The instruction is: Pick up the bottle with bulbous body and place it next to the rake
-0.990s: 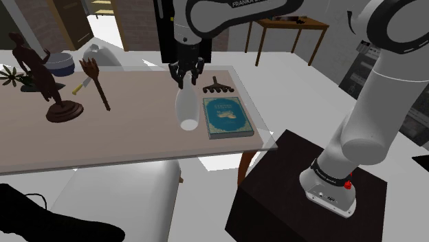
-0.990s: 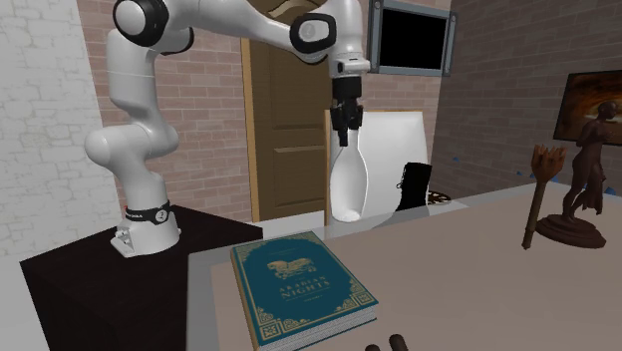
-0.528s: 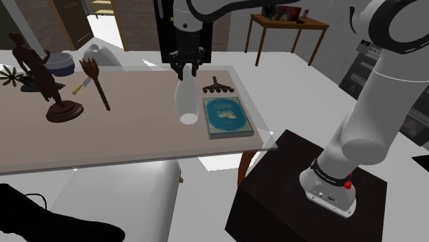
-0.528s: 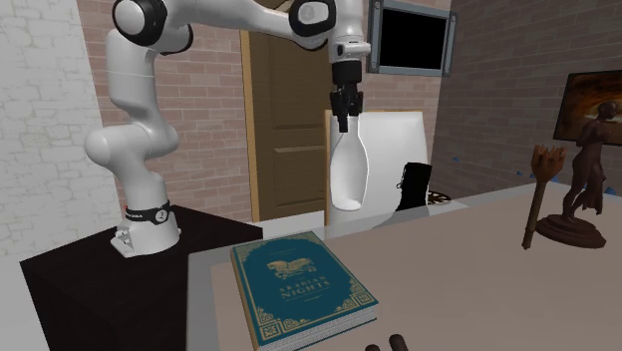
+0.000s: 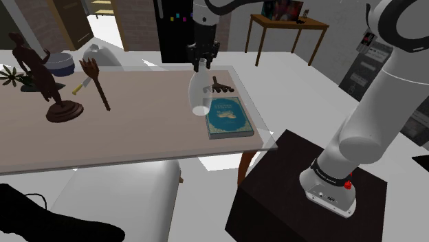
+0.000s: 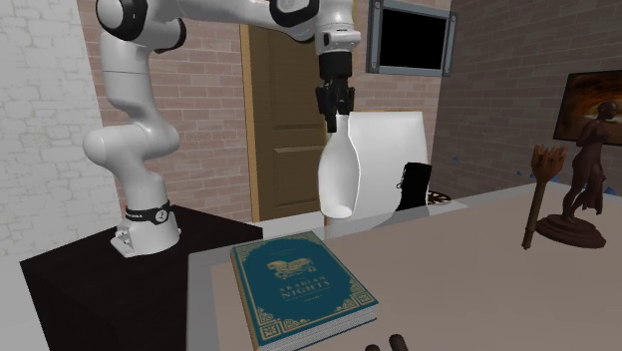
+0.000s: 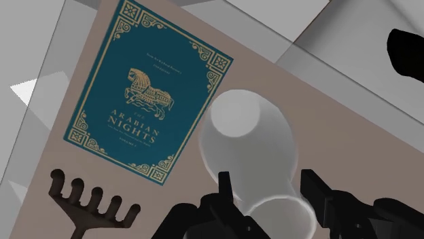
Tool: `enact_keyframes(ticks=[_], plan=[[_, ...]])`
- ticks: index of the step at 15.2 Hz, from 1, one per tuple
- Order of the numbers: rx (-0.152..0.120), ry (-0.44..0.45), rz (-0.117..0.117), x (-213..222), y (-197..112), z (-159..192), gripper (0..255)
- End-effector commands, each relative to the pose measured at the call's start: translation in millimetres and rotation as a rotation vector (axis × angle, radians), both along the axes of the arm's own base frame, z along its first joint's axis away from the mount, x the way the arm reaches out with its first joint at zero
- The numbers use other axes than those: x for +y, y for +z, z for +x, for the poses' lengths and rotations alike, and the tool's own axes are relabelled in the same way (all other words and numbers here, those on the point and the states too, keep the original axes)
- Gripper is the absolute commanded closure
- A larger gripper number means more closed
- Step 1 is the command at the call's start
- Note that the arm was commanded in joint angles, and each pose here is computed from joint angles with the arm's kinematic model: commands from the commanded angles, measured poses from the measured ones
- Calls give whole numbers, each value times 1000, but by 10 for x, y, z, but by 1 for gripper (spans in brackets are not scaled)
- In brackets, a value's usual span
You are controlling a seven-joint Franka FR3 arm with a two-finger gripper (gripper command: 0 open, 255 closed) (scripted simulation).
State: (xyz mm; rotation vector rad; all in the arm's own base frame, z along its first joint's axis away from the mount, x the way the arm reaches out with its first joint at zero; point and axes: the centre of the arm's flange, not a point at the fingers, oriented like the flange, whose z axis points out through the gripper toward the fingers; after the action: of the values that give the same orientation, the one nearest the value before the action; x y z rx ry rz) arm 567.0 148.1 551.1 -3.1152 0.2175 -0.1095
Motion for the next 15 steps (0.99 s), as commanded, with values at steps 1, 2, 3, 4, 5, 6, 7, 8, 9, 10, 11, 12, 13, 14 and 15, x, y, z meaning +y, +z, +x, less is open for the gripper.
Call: enact_keyframes(ticks=[1, 2, 3, 4, 5, 6, 7, 8, 9, 10, 11, 12, 13, 14, 15], plan=[[-1, 2, 0, -246, -10, 9, 255], [-1, 2, 0, -378, -10, 11, 255], [-1, 2, 0, -510, -9, 13, 255], [-1, 2, 0, -642, -9, 15, 255], [-1, 2, 0, -774, -9, 17, 255], [-1, 2, 0, -906, -8, 19, 255], [-1, 2, 0, -1038, -8, 21, 255], [-1, 2, 0, -1170, -8, 22, 255], [-1, 2, 0, -1302, -7, 24, 255], [-1, 2, 0, -1434, -7, 26, 255], [-1, 2, 0, -1566, -7, 28, 255], [-1, 2, 0, -1698, -6, 30, 255], [-1, 2, 0, -1830, -6, 32, 255], [-1, 2, 0, -1962, -6, 34, 255], [-1, 2, 0, -2094, -5, 35, 255]])
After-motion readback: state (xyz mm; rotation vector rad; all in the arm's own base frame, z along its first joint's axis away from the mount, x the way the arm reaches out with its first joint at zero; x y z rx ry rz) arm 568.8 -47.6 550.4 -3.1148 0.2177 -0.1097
